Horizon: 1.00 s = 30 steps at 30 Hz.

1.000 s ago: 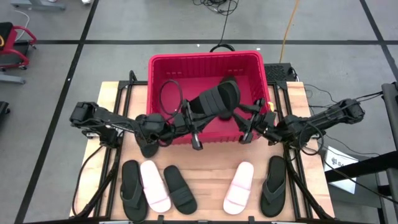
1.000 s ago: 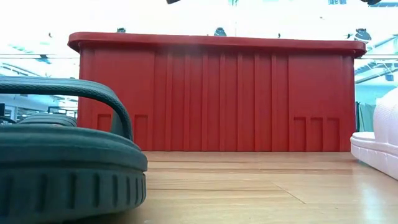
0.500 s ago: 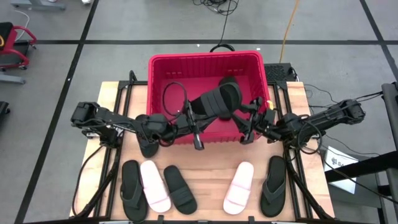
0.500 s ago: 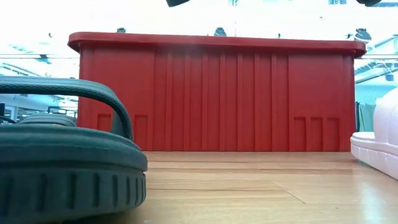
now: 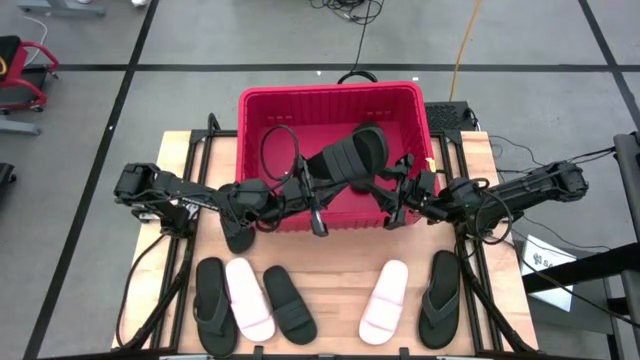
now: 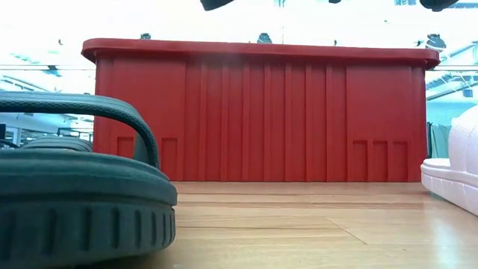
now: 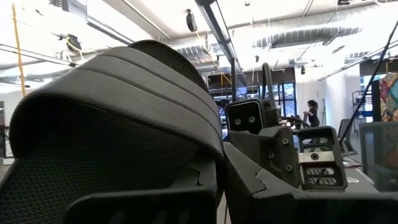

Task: Pick and place slides into bin
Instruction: Put the black slide into the red bin

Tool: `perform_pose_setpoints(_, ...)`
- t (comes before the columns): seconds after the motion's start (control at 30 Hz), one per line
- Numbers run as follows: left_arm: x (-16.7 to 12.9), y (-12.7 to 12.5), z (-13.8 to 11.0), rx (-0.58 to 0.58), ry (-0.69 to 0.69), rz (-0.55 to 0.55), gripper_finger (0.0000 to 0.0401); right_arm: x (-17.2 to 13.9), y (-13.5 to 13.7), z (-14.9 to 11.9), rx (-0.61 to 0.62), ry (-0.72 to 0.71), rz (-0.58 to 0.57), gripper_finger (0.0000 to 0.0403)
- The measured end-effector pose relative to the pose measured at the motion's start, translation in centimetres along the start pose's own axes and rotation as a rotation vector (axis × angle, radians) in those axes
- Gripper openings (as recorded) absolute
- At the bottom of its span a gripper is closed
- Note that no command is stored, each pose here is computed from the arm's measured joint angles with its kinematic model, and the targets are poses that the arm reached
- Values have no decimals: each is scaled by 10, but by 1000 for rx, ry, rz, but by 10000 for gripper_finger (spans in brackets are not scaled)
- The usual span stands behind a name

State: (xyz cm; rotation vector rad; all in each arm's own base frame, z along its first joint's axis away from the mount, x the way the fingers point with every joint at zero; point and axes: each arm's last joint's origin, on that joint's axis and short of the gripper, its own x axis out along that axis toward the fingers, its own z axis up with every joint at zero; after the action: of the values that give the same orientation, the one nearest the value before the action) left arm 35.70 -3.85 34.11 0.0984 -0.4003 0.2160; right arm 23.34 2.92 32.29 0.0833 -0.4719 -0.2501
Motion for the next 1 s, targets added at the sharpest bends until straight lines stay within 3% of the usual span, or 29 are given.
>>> perform_pose_setpoints(0.33,0,0,0,-20,0,-20,0,8,-6,-9,-7,-40,24,180)
perform_pose_setpoints(0.73,0,0,0,-19,8,-21,0,10,-8,-10,-5,-62,23,82)
perform_pose_setpoints(1.0,0,0,-1,-32,11,-22,0,10,-8,-10,-6,-64,26,92)
